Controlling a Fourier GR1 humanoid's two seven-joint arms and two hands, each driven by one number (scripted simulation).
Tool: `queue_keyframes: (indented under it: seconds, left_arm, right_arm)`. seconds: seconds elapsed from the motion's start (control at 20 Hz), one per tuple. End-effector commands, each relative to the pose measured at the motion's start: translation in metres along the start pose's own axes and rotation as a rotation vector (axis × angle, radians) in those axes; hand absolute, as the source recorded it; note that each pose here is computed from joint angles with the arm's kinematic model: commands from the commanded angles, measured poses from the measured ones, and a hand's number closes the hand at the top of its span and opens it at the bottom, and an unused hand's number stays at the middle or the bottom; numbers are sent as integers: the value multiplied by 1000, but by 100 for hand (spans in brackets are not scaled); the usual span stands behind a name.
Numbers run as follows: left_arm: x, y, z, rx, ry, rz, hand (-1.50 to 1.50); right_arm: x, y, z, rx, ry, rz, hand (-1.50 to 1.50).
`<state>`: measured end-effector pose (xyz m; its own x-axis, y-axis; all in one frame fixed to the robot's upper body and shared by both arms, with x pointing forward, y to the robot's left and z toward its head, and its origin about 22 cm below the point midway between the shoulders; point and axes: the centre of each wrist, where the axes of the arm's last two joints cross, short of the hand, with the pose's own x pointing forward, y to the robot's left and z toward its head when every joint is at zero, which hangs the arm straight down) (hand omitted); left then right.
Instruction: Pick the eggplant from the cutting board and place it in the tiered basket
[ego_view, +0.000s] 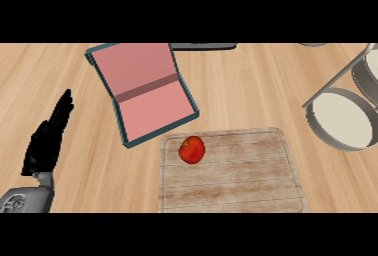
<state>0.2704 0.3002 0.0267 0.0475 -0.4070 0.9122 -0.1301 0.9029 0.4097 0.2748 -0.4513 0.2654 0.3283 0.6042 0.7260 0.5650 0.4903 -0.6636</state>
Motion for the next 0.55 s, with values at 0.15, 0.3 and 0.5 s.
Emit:
queue_keyframes:
  seconds: [0.15, 0.3, 0.5]
  left_arm:
    - [4, 28, 5, 33, 10, -14, 0]
    - [3, 16, 7, 23, 18, -2, 0]
    - [-5, 16, 4, 25, 19, 1, 0]
  right_arm:
    - [-57, -86, 15, 37, 77, -79, -150]
    - [-90, -106, 38, 29, 51, -95, -150]
    - [-153, -130, 58, 10, 37, -196, -150]
